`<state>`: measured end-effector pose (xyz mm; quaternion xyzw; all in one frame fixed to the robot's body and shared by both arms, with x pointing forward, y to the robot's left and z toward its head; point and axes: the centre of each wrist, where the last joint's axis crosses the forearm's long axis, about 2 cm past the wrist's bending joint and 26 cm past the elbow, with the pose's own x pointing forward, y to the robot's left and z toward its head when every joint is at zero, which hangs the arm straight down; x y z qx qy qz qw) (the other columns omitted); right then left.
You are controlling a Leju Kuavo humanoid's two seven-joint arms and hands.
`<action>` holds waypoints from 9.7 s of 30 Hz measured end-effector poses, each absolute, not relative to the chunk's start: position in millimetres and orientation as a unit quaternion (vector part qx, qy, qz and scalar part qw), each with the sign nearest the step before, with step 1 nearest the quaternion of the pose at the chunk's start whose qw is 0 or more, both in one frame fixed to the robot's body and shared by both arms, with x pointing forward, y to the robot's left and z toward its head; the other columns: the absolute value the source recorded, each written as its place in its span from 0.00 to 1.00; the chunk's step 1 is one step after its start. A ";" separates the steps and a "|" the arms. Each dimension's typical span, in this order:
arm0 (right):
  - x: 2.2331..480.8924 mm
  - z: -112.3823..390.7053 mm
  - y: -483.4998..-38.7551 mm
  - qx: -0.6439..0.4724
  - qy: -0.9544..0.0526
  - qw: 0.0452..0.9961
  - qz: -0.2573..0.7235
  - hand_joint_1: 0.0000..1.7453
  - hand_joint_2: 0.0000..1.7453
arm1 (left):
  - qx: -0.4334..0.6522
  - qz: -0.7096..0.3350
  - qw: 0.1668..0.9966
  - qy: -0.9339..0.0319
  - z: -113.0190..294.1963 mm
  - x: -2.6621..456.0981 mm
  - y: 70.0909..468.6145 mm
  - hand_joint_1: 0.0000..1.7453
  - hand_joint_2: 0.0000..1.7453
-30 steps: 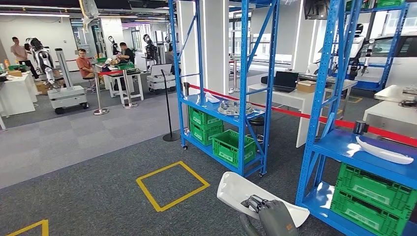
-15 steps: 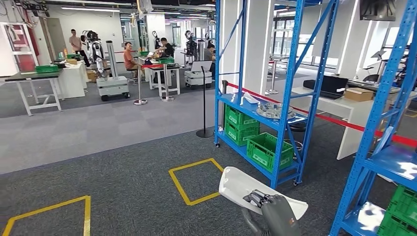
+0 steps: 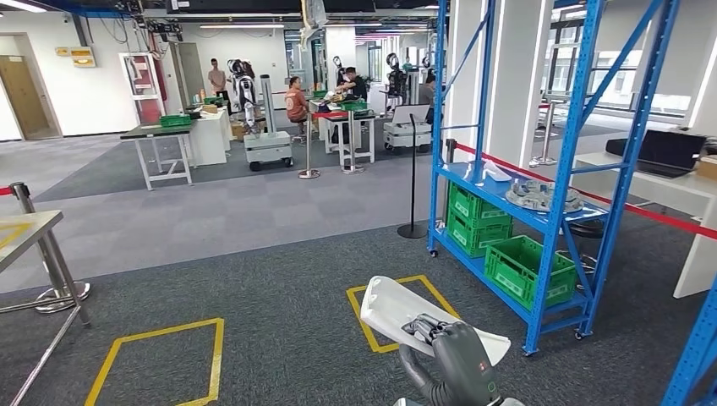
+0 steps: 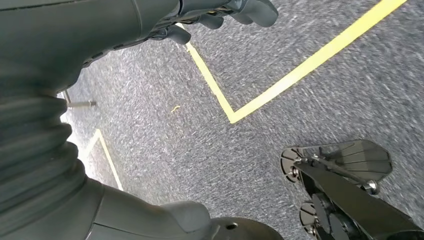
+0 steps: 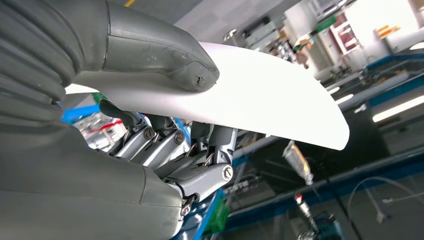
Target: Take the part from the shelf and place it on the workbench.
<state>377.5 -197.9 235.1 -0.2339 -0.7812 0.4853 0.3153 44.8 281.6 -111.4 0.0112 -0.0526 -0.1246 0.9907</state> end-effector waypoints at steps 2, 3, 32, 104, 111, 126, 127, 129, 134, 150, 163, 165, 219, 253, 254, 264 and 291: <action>375.1 229.6 -200.3 -0.236 -0.781 0.319 0.483 1.00 1.00 | 0.010 -0.132 0.989 -0.067 -111.1 47.8 281.9 0.00 1.00; 373.7 226.3 -202.2 -0.238 -0.780 0.321 0.482 1.00 1.00 | 0.010 -0.135 0.988 -0.075 -110.7 50.9 281.7 0.00 1.00; 347.3 220.0 -226.7 -0.266 -0.768 0.323 0.485 1.00 1.00 | 0.004 -0.145 0.988 -0.057 -110.4 51.5 274.5 0.00 1.00; 374.5 250.8 -278.6 -0.309 -0.780 0.312 0.446 1.00 1.00 | 0.004 -0.166 0.986 -0.026 -106.6 74.9 266.7 0.00 1.00; 378.2 259.0 -276.8 -0.320 -0.775 0.310 0.449 1.00 1.00 | 0.002 -0.167 0.986 -0.028 -105.9 77.8 263.3 0.00 1.00; 376.5 263.5 -264.8 -0.322 -0.777 0.303 0.447 1.00 1.00 | 0.002 -0.170 0.985 -0.022 -104.8 84.4 266.2 0.00 1.00; 376.3 263.9 -264.3 -0.322 -0.778 0.302 0.447 1.00 1.00 | 0.002 -0.170 0.985 -0.022 -104.7 84.8 266.3 0.00 1.00; 376.0 264.6 -263.1 -0.321 -0.780 0.301 0.446 1.00 1.00 | 0.002 -0.170 0.985 -0.022 -104.8 84.4 266.2 0.00 1.00; 374.7 263.8 -262.5 -0.319 -0.782 0.298 0.445 1.00 1.00 | 0.002 -0.170 0.985 -0.023 -104.4 86.3 266.1 0.00 1.00; 373.2 262.5 -263.1 -0.328 -0.778 0.292 0.448 1.00 1.00 | -0.014 -0.173 0.985 -0.011 -105.7 79.0 264.3 0.00 1.00; 370.9 264.5 -262.7 -0.331 -0.784 0.284 0.441 1.00 1.00 | -0.013 -0.174 0.985 -0.012 -105.8 78.9 265.3 0.00 1.00; 371.0 264.9 -262.8 -0.330 -0.786 0.282 0.441 1.00 1.00 | -0.013 -0.174 0.985 -0.014 -105.9 78.2 265.6 0.00 1.00; 373.7 259.9 -263.0 -0.331 -0.773 0.299 0.451 1.00 1.00 | -0.008 -0.186 0.982 -0.025 -105.7 79.2 265.0 0.00 1.00; 376.2 262.0 -266.7 -0.335 -0.776 0.298 0.444 1.00 1.00 | -0.006 -0.186 0.982 -0.027 -105.3 81.6 265.7 0.00 1.00; 376.5 262.8 -266.8 -0.335 -0.777 0.296 0.443 1.00 1.00 | -0.006 -0.186 0.982 -0.028 -105.2 82.1 265.8 0.00 1.00; 375.7 261.0 -266.5 -0.334 -0.778 0.296 0.444 1.00 1.00 | -0.006 -0.186 0.982 -0.025 -105.8 79.1 266.7 0.00 1.00; 373.9 254.2 -269.2 -0.326 -0.775 0.308 0.446 1.00 1.00 | -0.004 -0.200 0.979 -0.025 -105.0 83.4 266.7 0.00 1.00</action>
